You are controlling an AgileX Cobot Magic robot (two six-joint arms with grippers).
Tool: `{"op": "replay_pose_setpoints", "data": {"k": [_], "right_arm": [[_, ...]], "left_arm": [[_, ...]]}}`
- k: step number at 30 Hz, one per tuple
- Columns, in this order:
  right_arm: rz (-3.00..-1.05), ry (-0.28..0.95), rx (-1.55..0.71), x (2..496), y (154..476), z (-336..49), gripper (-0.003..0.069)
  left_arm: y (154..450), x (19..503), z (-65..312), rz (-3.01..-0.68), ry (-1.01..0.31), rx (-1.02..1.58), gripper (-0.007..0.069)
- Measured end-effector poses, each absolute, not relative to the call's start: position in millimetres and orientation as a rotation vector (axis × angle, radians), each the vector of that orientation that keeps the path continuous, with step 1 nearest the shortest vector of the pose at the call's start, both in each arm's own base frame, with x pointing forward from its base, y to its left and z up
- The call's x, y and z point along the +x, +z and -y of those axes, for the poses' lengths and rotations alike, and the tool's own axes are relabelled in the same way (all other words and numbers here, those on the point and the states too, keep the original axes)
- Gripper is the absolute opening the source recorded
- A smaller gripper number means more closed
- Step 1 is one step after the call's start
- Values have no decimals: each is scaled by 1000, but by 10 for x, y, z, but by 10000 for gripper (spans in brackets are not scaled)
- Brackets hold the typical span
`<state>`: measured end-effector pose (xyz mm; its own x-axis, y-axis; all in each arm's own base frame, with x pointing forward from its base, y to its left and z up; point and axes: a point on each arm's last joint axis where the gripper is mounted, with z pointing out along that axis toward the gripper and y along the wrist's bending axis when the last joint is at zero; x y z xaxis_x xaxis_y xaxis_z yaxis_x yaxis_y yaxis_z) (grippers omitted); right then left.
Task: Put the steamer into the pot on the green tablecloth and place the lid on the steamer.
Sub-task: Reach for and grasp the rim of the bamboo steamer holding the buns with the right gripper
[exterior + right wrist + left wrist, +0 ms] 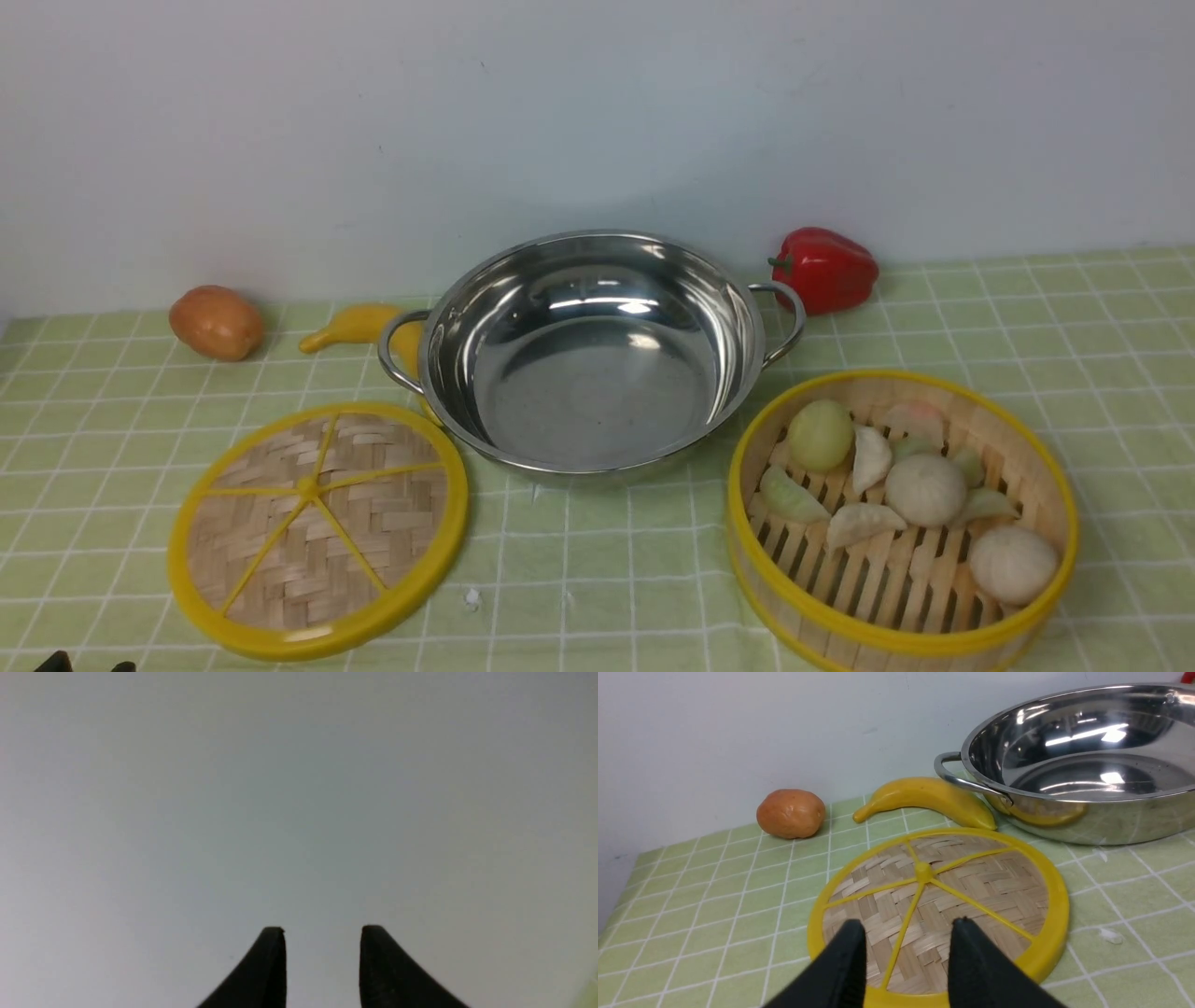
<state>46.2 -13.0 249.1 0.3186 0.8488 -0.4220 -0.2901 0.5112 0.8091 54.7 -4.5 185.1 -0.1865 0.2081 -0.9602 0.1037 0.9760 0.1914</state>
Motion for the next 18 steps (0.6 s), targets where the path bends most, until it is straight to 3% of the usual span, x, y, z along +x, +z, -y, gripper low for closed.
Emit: {"op": "replay_pose_setpoints", "data": {"k": [3, 6, 8, 13, 14, 18], "right_arm": [[-888, 669, 318, 233, 3240, 17, 242], [-977, 576, 195, 220, 3665, -39, 242], [-1151, 536, 213, 365, 3844, -43, 242], [-1797, 369, 289, 952, 3686, -103, 242], [-1851, 352, 289, 1000, 3643, -114, 242], [-2293, 279, 111, 1406, 3278, -371, 242]], "left_arm": [[1851, 547, 45, -1762, 95, 232, 243], [1851, 547, 45, -1762, 95, 232, 243], [1851, 547, 45, -1762, 95, 232, 243], [1851, 547, 45, -1762, 95, 232, 243], [1851, 547, 45, -1762, 95, 232, 243], [1851, 547, 45, -1762, 95, 232, 243]]}}
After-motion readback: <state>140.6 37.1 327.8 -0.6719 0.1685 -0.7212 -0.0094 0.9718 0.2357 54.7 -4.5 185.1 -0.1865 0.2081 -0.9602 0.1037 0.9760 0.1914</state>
